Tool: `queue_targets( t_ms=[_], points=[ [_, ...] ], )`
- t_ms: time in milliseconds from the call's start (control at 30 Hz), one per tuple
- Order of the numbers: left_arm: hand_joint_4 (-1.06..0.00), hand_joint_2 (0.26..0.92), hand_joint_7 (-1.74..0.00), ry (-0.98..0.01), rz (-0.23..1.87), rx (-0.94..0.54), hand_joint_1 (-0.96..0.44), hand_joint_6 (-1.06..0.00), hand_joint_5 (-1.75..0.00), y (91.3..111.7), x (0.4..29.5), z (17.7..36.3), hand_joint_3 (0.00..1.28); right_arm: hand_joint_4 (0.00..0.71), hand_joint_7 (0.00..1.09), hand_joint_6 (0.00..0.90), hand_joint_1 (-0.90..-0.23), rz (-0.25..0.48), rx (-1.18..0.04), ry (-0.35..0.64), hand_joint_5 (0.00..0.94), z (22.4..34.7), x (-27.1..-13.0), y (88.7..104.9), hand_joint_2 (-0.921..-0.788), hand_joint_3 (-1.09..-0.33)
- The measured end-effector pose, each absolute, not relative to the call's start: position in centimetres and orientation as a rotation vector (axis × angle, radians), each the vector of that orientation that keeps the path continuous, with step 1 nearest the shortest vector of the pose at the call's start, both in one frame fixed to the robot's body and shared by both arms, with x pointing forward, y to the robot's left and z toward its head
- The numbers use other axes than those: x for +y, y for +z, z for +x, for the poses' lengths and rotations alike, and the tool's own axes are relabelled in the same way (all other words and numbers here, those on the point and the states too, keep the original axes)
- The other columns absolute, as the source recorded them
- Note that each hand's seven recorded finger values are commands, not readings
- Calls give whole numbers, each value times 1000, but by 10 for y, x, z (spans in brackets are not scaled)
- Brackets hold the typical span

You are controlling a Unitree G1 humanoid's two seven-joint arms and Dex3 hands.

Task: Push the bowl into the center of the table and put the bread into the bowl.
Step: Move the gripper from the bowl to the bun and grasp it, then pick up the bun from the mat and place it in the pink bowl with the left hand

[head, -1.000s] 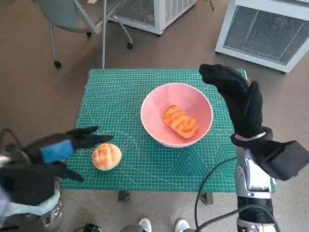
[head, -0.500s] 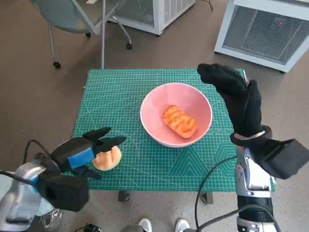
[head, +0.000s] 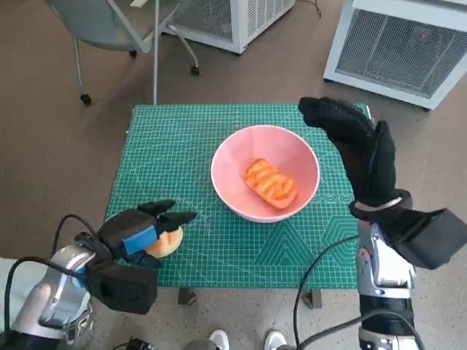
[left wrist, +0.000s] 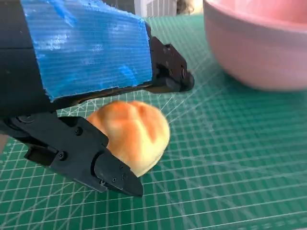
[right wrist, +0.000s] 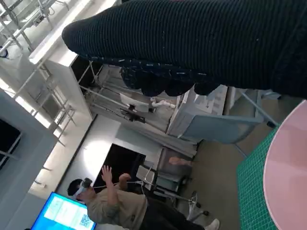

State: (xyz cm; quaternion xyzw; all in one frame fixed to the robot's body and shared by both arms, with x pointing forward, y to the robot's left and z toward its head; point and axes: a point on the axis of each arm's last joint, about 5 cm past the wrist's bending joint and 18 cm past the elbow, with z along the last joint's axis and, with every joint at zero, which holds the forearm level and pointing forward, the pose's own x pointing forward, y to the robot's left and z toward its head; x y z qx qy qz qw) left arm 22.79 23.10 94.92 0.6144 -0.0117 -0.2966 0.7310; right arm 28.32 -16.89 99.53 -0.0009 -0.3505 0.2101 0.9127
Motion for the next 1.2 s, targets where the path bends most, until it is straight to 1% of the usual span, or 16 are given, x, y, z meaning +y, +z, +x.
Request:
queue_targets(
  t_ms=[33,67,100,200,333,567,900,1033,1200],
  points=[
    [-717,892,-867,-654,1362,-21,-53,-609,-576,949,231,229,54,94,473,-1,-671,-2,-722,433,0,283,-169,995,-921,-685],
    [-735,901,-992,-655,1374,-16,-33,-614,-745,949,231,229,49,94,473,-1,-669,-2,-722,433,0,283,-169,995,-921,-685],
    [-746,907,-1072,-655,1381,-13,-21,-617,-853,950,231,230,46,94,473,-1,-668,-2,-722,433,0,283,-169,995,-921,-685],
    [-752,914,-1166,-656,1395,-2,-6,-630,-984,954,232,231,42,94,473,-1,-666,-2,-723,432,0,283,-169,995,-921,-685],
    [-740,919,-1192,-646,1400,15,0,-630,-1066,959,234,232,44,94,473,-1,-665,-3,-723,430,0,283,-170,996,-921,-685],
    [-734,920,-1201,-612,1367,6,2,-611,-1101,968,237,232,54,95,475,-1,-667,-6,-726,427,1,283,-171,996,-921,-689],
    [-725,920,-1250,-554,1309,-50,2,-603,-1067,982,244,236,63,96,477,-1,-665,-10,-731,424,1,283,-171,995,-921,-700],
    [-720,920,-1248,-525,1279,-97,2,-607,-1071,992,245,239,63,96,477,-1,-664,-10,-731,424,1,283,-171,995,-921,-700],
    [-724,920,-1238,-471,1252,-174,3,-605,-1082,1011,243,244,62,96,476,-1,-664,-9,-730,422,1,283,-171,995,-921,-701]
  ],
)
